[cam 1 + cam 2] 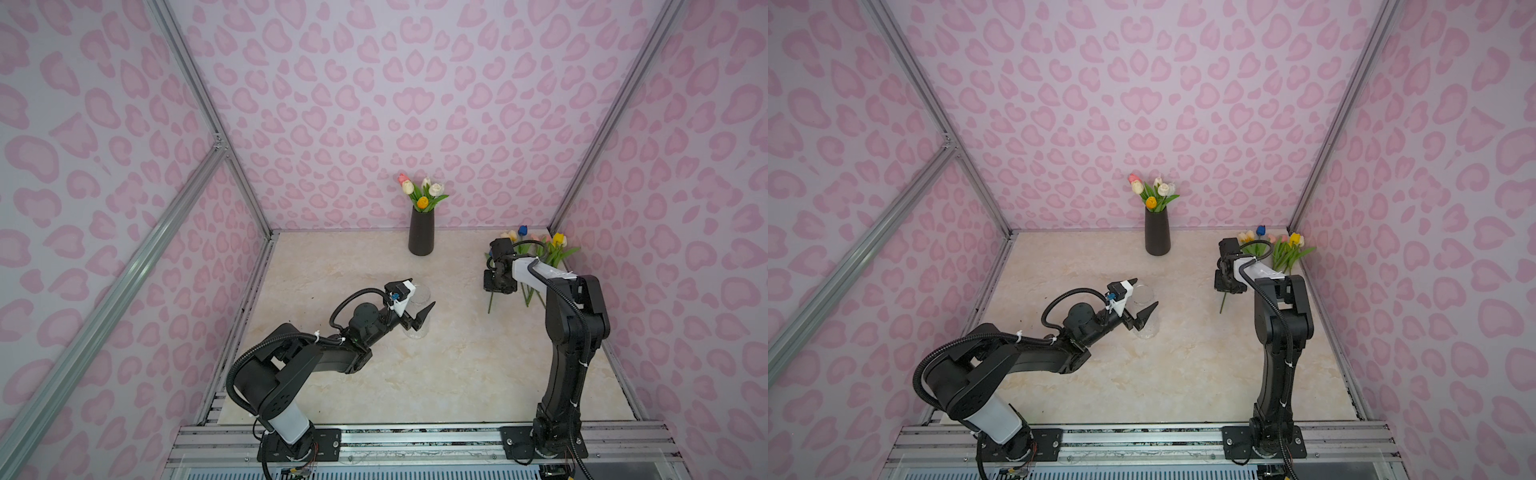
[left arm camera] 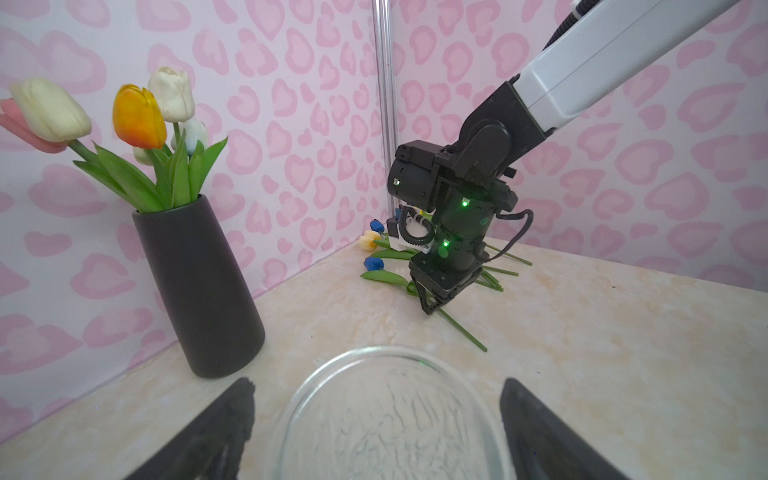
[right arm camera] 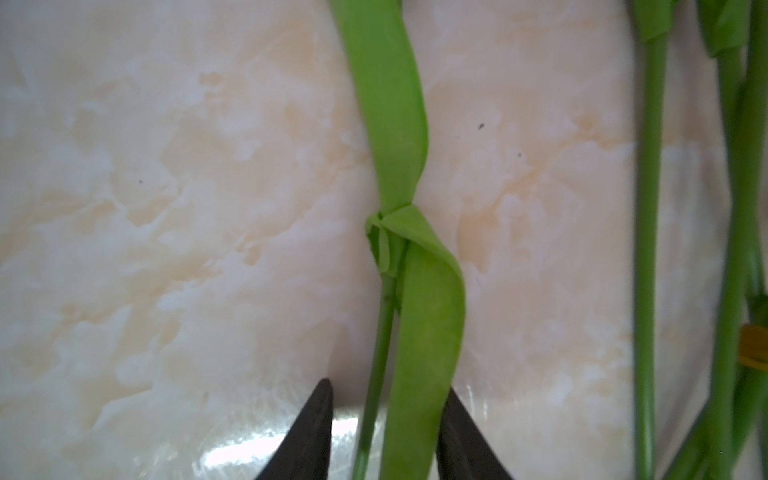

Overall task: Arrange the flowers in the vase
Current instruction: 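Lower the right gripper onto the blue tulip stem in the pile, then close the right gripper on the blue tulip stem and lift it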

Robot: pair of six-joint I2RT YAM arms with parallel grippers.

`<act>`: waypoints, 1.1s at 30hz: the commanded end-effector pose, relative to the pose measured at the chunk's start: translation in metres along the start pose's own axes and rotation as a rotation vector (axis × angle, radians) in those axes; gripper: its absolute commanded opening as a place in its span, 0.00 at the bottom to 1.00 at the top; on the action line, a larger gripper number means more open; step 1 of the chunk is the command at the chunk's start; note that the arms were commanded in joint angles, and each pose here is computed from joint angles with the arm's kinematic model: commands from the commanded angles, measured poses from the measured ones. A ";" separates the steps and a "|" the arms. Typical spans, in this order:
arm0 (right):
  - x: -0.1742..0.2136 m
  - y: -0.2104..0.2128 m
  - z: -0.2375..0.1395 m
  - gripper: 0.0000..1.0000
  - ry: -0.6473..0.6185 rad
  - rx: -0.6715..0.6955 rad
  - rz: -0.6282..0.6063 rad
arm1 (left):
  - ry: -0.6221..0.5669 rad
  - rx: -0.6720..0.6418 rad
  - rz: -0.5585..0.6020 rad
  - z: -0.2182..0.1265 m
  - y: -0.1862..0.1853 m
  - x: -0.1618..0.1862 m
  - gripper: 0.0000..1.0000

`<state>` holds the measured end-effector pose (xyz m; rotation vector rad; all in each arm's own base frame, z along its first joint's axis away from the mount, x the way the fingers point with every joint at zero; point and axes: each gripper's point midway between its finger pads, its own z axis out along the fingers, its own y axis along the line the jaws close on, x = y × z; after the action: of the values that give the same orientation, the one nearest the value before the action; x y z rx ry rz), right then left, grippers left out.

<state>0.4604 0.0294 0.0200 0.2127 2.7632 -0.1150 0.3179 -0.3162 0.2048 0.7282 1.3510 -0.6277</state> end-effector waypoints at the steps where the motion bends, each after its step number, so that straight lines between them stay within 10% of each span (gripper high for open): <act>1: 0.026 -0.001 0.006 0.33 0.095 0.009 -0.020 | -0.054 -0.039 0.024 -0.005 0.006 -0.016 0.93; 26: 0.044 -0.011 0.012 0.22 0.118 0.066 0.001 | -0.152 -0.182 0.104 -0.047 0.027 -0.075 0.92; 33: 0.043 -0.009 0.019 0.00 0.143 0.035 -0.006 | -0.153 -0.211 0.120 -0.055 0.032 -0.082 0.92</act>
<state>0.4636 0.0286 0.0141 0.2496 2.7340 -0.1106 0.2962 -0.2595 0.2859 0.5837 1.1975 -0.4574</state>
